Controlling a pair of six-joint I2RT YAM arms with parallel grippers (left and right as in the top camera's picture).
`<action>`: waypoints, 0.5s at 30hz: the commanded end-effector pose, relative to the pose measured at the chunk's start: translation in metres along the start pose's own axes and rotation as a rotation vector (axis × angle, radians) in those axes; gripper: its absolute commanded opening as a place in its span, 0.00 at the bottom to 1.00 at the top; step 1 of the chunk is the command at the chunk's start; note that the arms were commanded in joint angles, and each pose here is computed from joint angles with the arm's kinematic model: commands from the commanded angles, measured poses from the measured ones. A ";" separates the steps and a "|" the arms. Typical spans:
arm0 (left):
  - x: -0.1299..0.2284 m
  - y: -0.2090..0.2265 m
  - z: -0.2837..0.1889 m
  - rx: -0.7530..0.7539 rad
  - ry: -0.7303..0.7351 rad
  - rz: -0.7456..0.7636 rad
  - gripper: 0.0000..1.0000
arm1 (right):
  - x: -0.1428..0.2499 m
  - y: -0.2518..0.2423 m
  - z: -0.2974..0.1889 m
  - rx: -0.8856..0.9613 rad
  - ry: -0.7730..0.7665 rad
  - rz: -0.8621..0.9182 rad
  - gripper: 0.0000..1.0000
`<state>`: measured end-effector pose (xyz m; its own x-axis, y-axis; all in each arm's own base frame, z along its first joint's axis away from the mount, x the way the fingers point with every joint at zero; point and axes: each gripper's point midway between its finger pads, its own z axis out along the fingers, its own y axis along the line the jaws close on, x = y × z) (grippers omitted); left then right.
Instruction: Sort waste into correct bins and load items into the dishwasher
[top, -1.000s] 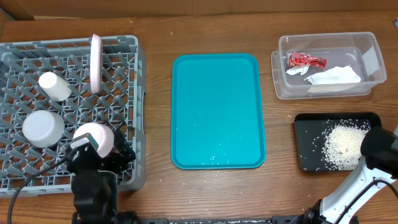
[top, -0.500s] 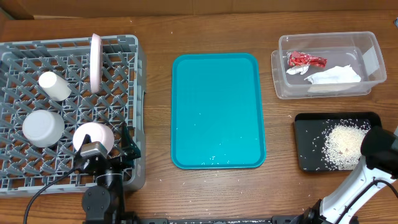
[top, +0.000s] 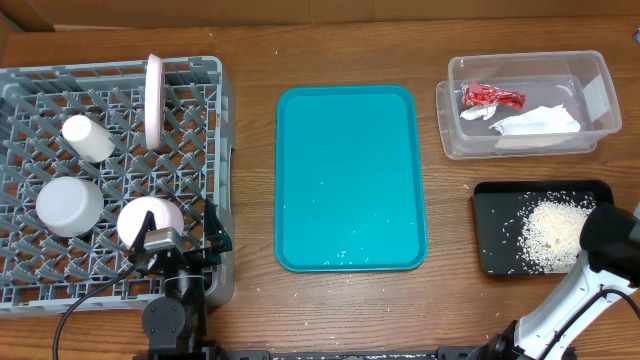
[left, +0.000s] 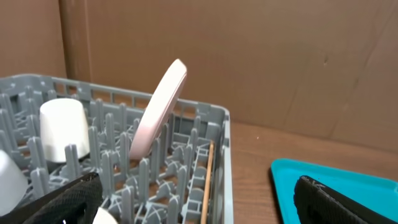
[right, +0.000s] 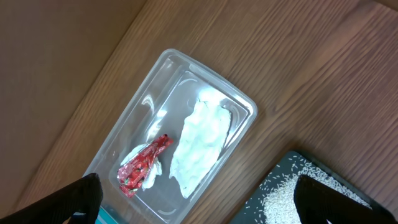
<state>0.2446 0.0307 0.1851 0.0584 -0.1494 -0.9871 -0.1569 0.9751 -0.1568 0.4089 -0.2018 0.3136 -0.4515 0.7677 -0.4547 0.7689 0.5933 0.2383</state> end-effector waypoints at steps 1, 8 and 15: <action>0.017 0.001 -0.001 -0.003 0.060 -0.015 1.00 | -0.005 0.001 -0.014 -0.019 -0.039 -0.001 1.00; 0.027 0.000 -0.002 0.005 0.103 -0.116 1.00 | -0.005 0.001 -0.014 -0.018 -0.040 -0.001 1.00; 0.029 -0.005 -0.002 0.047 0.109 0.157 1.00 | -0.005 0.001 -0.014 -0.018 -0.040 -0.001 1.00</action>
<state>0.2450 0.0254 0.1569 -0.0559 -0.1542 -0.9865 -0.1431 0.9790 -0.1449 0.4088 -0.2020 0.3136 -0.4515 0.7677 -0.4548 0.7689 0.5933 0.2382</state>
